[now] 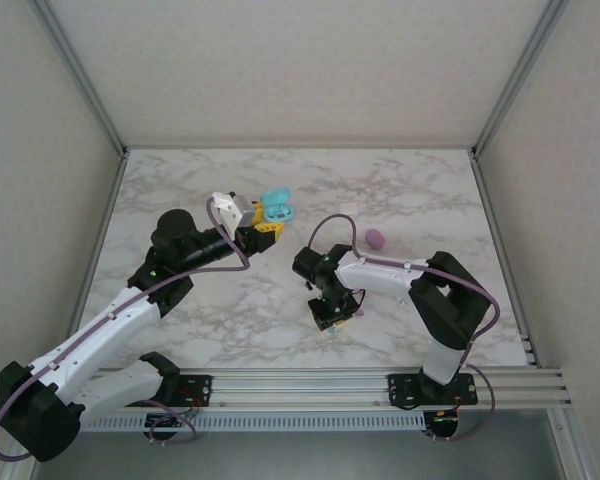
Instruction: Insert wireless bluetooth earbuds into charging case
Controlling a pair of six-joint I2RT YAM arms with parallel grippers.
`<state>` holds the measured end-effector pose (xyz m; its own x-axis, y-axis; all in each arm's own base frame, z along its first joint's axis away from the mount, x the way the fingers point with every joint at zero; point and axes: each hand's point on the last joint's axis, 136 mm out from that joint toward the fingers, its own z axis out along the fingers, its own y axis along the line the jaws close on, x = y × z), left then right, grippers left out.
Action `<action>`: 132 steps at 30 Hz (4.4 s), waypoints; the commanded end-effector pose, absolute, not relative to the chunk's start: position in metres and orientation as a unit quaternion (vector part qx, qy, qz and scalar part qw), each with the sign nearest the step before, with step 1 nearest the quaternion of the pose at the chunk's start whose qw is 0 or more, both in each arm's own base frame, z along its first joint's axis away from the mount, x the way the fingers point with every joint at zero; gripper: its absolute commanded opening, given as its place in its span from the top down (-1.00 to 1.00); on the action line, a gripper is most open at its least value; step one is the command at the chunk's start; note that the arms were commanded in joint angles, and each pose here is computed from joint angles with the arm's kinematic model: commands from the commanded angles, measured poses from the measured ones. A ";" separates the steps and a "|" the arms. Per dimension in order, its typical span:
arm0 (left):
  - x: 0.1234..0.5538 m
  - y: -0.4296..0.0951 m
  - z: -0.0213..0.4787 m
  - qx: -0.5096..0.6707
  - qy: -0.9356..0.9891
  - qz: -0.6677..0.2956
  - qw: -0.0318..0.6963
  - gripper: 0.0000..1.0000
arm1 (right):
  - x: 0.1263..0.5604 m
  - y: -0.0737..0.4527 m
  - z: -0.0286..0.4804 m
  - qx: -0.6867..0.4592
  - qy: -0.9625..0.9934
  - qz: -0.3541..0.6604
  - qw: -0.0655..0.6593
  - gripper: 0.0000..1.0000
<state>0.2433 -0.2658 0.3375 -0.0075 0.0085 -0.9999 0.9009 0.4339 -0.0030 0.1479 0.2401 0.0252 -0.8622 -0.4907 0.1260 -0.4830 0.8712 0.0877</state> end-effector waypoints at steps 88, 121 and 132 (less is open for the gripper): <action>0.271 -0.315 0.298 0.427 0.576 -0.388 0.579 0.60 | 0.275 0.321 0.316 0.135 -0.824 -0.512 -0.200 0.62; 0.264 -0.309 0.321 0.410 0.561 -0.399 0.599 0.61 | 0.278 0.320 0.300 0.132 -0.861 -0.443 -0.213 0.45; 0.266 -0.309 0.318 0.409 0.565 -0.393 0.598 0.61 | 0.277 0.321 0.315 0.141 -0.855 -0.448 -0.222 0.40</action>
